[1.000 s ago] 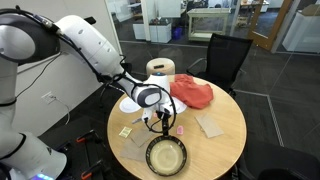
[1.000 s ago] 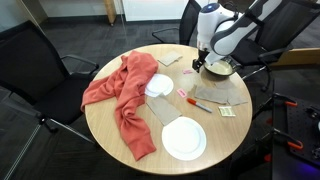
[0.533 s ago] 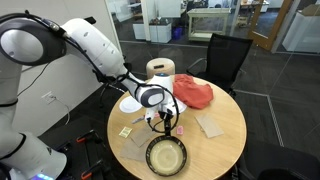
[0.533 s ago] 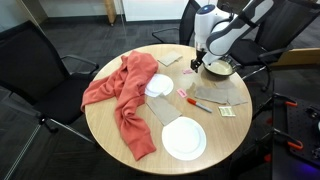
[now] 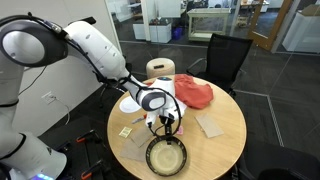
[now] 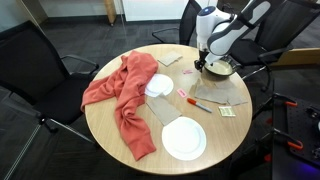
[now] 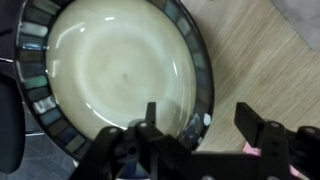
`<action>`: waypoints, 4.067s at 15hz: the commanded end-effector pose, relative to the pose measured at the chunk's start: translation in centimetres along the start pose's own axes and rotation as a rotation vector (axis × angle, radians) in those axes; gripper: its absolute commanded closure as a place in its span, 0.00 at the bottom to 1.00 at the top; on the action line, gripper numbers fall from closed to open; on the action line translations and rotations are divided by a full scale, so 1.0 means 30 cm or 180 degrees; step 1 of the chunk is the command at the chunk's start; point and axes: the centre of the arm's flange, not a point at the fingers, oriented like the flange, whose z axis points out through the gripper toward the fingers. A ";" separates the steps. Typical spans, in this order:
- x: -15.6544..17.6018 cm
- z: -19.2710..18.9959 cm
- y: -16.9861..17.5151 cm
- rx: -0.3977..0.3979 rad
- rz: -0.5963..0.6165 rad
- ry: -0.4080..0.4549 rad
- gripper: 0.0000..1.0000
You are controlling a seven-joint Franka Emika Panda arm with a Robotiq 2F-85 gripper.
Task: Move the bowl backwards then put the marker inside it.
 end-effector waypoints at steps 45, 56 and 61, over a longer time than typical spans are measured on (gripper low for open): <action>-0.225 -0.389 -0.404 0.0693 -0.1032 0.0330 0.00; -0.571 -0.614 -0.293 0.0957 -0.1577 0.0292 0.00; -0.684 -0.557 -0.285 0.1057 -0.1634 0.0247 0.00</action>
